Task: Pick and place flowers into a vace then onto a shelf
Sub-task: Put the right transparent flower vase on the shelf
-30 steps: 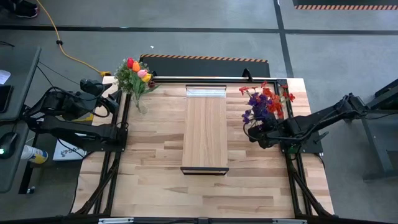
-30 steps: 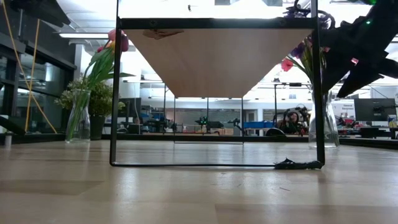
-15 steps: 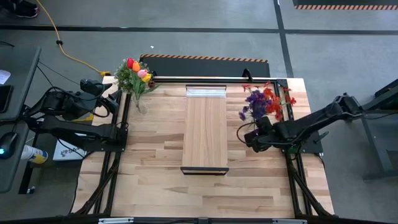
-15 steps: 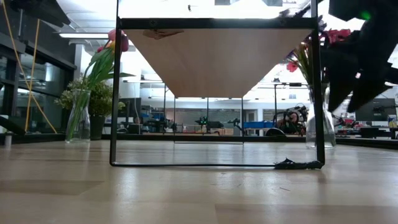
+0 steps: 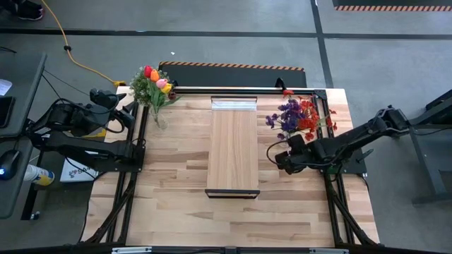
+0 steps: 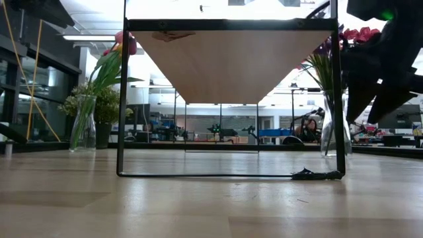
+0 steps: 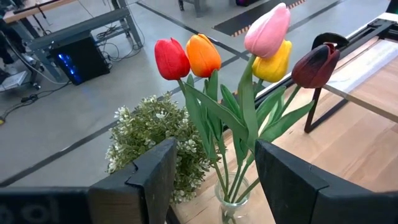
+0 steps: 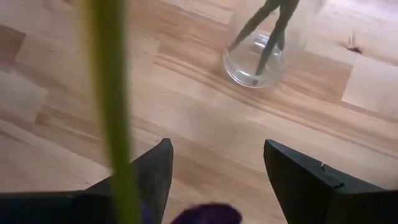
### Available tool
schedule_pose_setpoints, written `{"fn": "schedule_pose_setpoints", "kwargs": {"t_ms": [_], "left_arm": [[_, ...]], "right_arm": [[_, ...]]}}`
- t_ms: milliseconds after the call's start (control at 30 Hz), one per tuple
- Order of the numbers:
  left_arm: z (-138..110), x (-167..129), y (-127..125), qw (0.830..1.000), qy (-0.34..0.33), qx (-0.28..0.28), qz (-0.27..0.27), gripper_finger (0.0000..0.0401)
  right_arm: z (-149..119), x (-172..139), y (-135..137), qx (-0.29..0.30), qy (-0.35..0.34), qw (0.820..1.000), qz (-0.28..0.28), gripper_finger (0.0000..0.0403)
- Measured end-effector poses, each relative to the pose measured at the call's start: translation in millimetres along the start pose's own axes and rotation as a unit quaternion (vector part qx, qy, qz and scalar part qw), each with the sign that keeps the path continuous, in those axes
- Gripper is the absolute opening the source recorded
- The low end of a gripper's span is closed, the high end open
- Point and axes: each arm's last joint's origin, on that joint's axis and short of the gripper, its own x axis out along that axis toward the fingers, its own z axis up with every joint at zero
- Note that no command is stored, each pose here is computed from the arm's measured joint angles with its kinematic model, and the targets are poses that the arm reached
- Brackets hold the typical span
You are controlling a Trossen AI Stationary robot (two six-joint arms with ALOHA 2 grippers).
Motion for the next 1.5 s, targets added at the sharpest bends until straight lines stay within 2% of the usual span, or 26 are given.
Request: {"fn": "schedule_pose_setpoints", "kwargs": {"t_ms": [367,633,1500], "left_arm": [[0,0,0,1.000,0.000,0.001,0.000,0.0248],[0,0,0,1.000,0.000,0.001,0.000,0.0248],[0,0,0,1.000,0.001,0.014,-0.003,0.0248]], "right_arm": [[-1,-4,12,-0.010,-0.073,0.996,0.056,0.0230],[0,-4,14,-0.005,-0.088,0.994,0.068,0.0225],[30,7,9,0.015,-0.162,0.987,0.012,0.0220]]}}
